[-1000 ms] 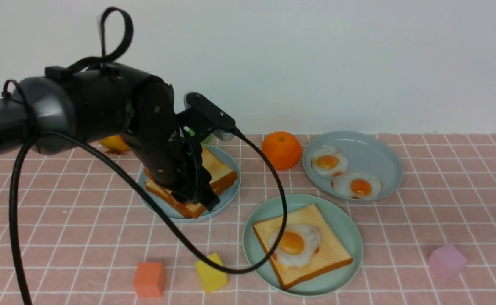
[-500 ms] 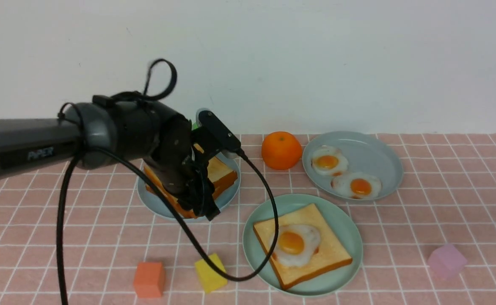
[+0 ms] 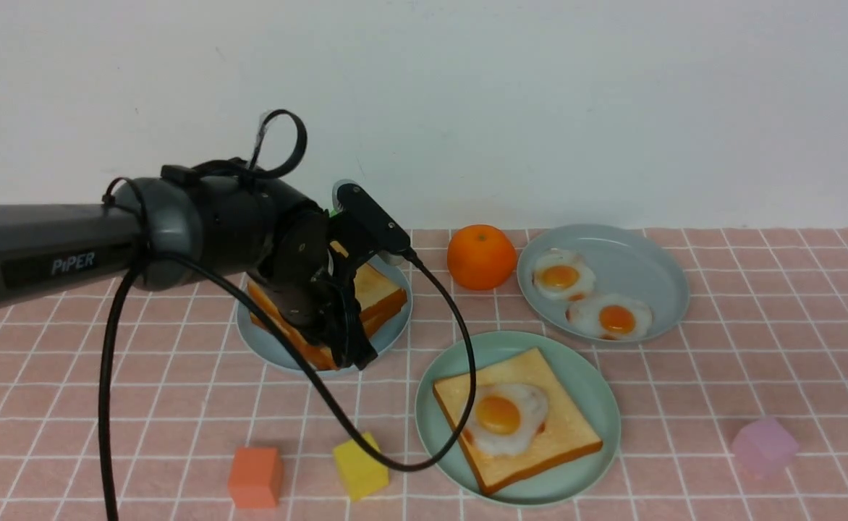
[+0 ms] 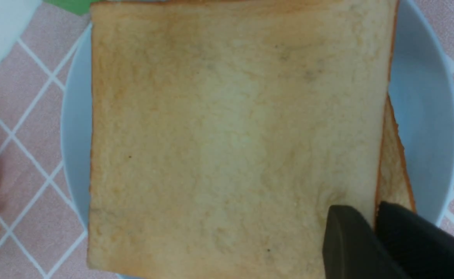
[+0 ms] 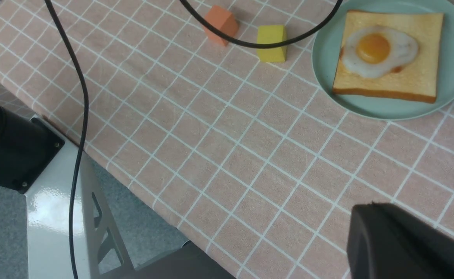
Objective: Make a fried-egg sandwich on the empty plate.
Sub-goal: Use the left arm to grab a slice of bread
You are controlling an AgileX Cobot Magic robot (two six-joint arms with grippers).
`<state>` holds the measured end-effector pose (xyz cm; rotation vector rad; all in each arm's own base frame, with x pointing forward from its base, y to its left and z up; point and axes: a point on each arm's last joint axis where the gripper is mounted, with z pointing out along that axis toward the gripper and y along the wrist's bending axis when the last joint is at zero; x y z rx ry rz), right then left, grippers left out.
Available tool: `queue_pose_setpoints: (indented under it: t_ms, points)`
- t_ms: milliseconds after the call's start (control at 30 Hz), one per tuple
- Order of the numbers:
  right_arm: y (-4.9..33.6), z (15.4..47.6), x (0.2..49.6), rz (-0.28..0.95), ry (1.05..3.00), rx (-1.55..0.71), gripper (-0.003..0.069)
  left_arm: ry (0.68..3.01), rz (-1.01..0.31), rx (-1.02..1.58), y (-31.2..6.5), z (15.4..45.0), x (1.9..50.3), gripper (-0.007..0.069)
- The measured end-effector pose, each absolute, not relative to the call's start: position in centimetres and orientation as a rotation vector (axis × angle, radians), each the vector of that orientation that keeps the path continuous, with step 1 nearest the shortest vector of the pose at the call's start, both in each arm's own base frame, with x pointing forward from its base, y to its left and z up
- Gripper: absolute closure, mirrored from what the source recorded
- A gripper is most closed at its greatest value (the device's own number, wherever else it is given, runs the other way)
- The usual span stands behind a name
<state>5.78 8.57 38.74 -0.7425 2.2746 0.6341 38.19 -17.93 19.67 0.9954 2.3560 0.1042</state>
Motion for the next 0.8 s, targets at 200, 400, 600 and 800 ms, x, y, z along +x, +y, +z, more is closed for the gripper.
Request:
queue_pose_setpoints:
  t_ms: [200, 400, 600, 800]
  points:
    - [8.6, 38.7, 5.7, 0.639, 2.277, -0.743, 0.0637, 2.350, 0.102, 0.989, -17.9, 20.0, 38.1, 0.0424]
    - [8.6, 38.7, 5.7, 0.639, 2.277, -0.743, 0.0630, 2.301, 0.096, 0.965, -17.7, 22.1, 37.8, 0.0358]
    - [8.6, 38.7, 5.7, 0.639, 2.277, -0.743, 0.0627, 2.314, 0.095, 0.974, -17.9, 21.1, 38.0, 0.0353]
    - [8.6, 38.7, 5.7, 0.645, 2.277, -0.743, 0.0627, 2.330, 0.125, 1.024, -18.1, 18.7, 38.7, 0.0353]
